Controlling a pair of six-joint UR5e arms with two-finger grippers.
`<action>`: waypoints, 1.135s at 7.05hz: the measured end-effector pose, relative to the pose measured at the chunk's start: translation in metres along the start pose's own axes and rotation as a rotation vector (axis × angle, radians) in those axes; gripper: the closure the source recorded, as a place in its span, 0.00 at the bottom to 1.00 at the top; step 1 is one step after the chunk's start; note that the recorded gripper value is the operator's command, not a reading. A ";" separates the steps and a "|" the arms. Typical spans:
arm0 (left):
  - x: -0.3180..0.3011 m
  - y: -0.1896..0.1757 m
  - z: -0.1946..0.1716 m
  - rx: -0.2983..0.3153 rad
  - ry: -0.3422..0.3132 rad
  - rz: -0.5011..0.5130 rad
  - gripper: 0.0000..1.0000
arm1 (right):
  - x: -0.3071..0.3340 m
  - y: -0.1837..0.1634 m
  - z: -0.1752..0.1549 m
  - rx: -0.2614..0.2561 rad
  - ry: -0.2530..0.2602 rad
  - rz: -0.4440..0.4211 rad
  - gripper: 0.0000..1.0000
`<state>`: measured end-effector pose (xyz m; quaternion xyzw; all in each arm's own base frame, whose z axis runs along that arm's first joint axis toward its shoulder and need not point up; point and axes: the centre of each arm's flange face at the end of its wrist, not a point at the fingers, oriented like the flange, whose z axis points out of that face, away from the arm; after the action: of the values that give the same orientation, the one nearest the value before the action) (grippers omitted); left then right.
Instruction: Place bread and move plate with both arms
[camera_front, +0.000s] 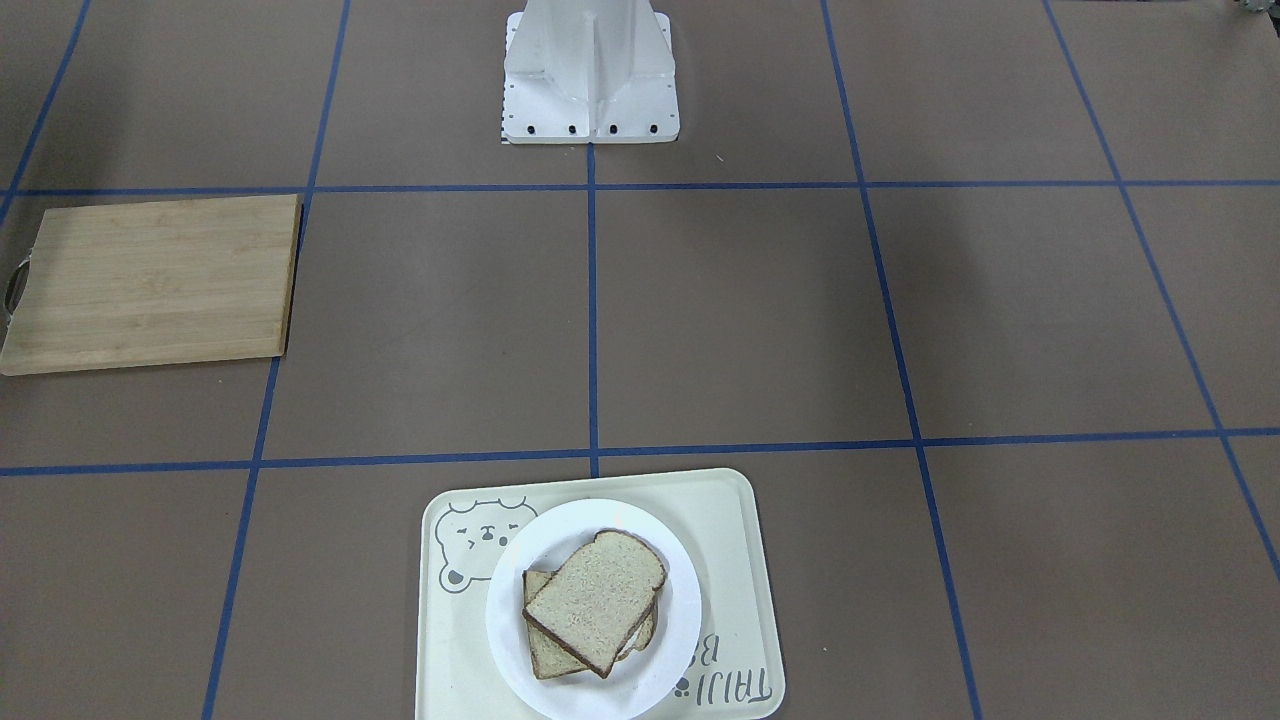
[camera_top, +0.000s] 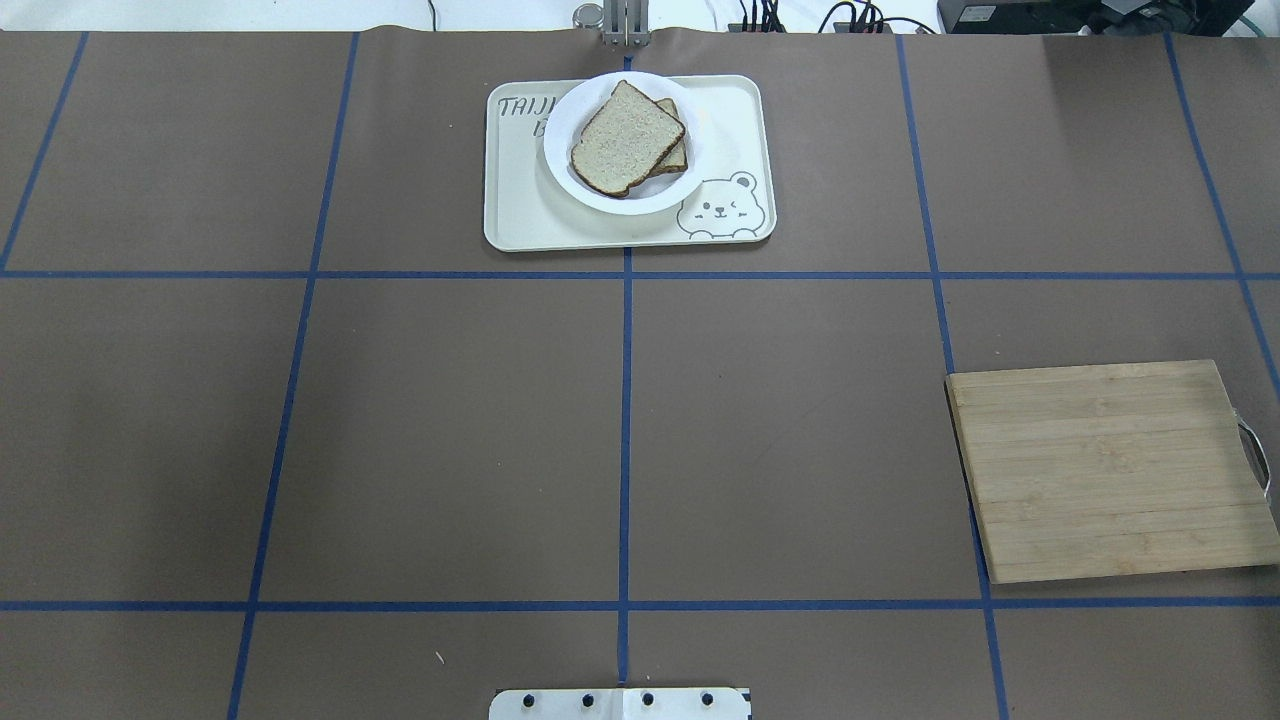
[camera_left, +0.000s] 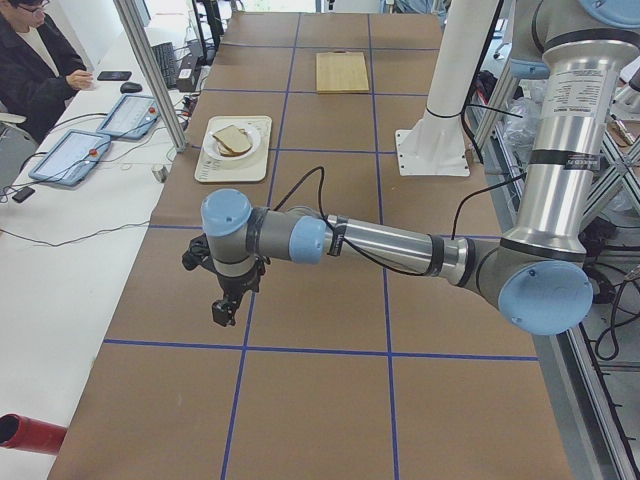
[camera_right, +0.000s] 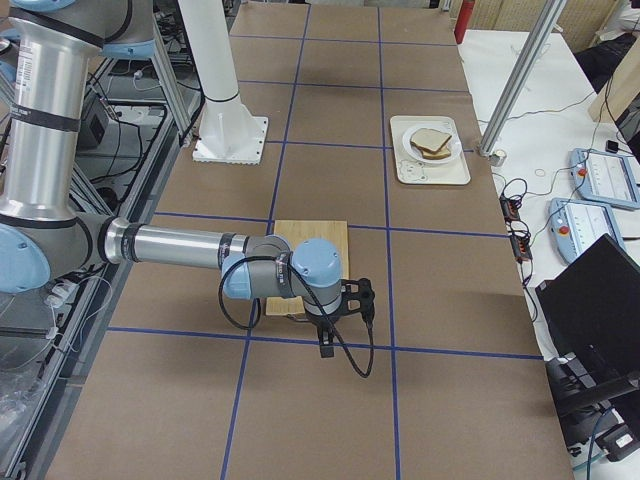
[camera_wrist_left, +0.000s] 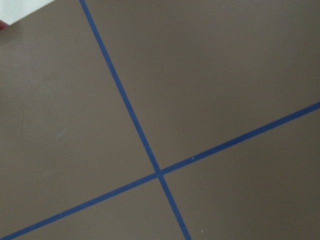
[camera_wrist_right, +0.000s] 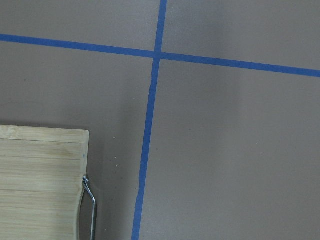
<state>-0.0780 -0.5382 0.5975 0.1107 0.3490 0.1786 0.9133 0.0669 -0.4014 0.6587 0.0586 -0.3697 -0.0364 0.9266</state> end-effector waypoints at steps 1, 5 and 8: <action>-0.013 0.024 0.005 -0.003 0.010 -0.019 0.01 | -0.001 -0.002 -0.001 0.003 -0.001 -0.002 0.00; -0.008 0.091 0.007 0.011 0.009 -0.040 0.01 | -0.001 -0.003 -0.003 0.008 0.006 -0.003 0.00; -0.007 0.108 0.013 -0.003 0.012 -0.052 0.01 | 0.000 -0.001 -0.002 0.009 0.008 -0.002 0.00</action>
<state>-0.1007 -0.4439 0.6468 0.0990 0.3572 0.1559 0.9156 0.0685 -0.4020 0.6573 0.0635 -0.3659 -0.0355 0.9278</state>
